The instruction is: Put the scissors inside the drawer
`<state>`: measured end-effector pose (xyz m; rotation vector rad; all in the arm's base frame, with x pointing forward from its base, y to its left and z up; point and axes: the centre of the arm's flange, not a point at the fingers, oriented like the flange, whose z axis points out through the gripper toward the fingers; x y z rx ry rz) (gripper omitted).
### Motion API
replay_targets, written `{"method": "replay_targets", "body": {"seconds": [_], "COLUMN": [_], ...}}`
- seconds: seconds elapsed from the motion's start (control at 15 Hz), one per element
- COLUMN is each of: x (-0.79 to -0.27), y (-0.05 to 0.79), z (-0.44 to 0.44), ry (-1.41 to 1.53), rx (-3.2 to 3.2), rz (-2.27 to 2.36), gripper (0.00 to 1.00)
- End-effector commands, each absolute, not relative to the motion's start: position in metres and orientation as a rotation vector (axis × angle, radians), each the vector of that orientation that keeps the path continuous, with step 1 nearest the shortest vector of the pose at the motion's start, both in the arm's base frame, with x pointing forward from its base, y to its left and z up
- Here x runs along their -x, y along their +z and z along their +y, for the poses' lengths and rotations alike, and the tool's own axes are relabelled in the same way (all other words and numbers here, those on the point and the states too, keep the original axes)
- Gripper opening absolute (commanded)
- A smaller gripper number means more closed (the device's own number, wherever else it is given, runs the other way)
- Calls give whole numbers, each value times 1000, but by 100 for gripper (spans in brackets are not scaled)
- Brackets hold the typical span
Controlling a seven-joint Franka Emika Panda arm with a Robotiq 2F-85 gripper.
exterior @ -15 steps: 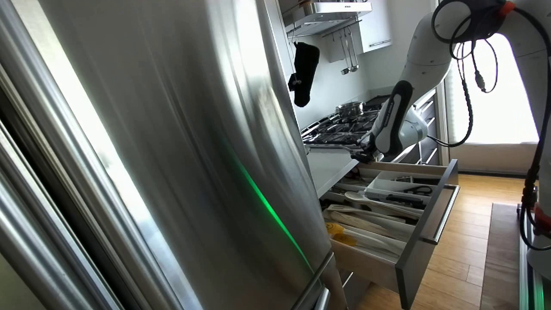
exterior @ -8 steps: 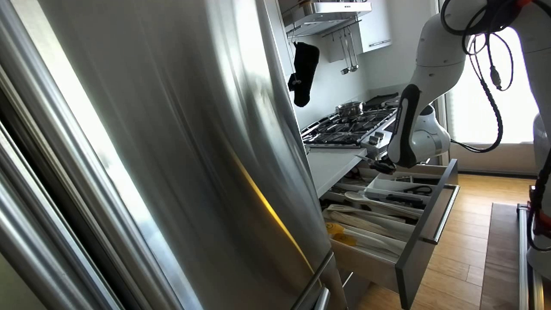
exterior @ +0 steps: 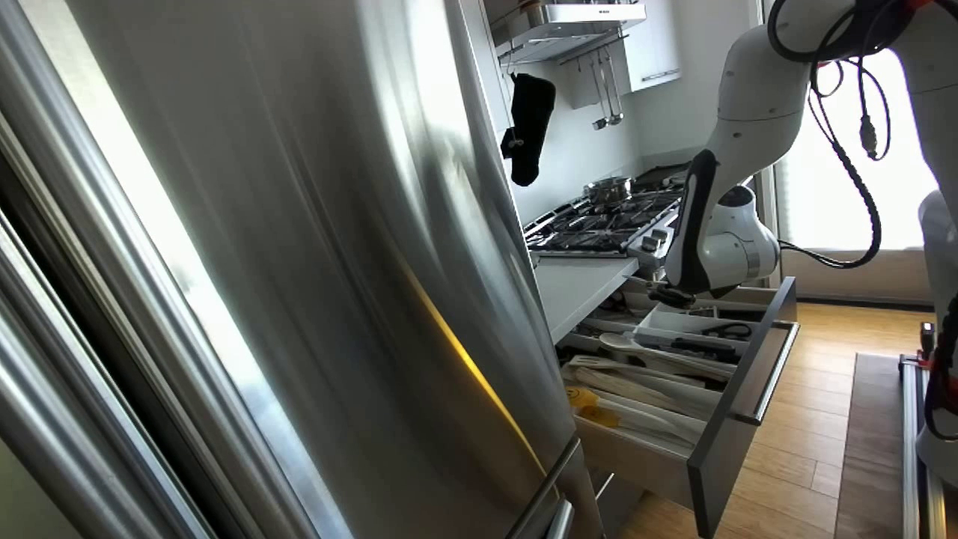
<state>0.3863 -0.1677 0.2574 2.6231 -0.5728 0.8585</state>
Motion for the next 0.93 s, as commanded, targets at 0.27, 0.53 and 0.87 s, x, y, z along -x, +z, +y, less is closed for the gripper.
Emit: {"method": "replay_targets", "body": {"seconds": [0.27,0.53,0.87], "x": [-386,-363,-338], "y": [257,237,211], "z": [-168,-167,-181], "ry": [857,767,653], "rx": [-2623,-2638,-2632], "rz": [-572,-413,-290], "gripper": [9,2,2]}}
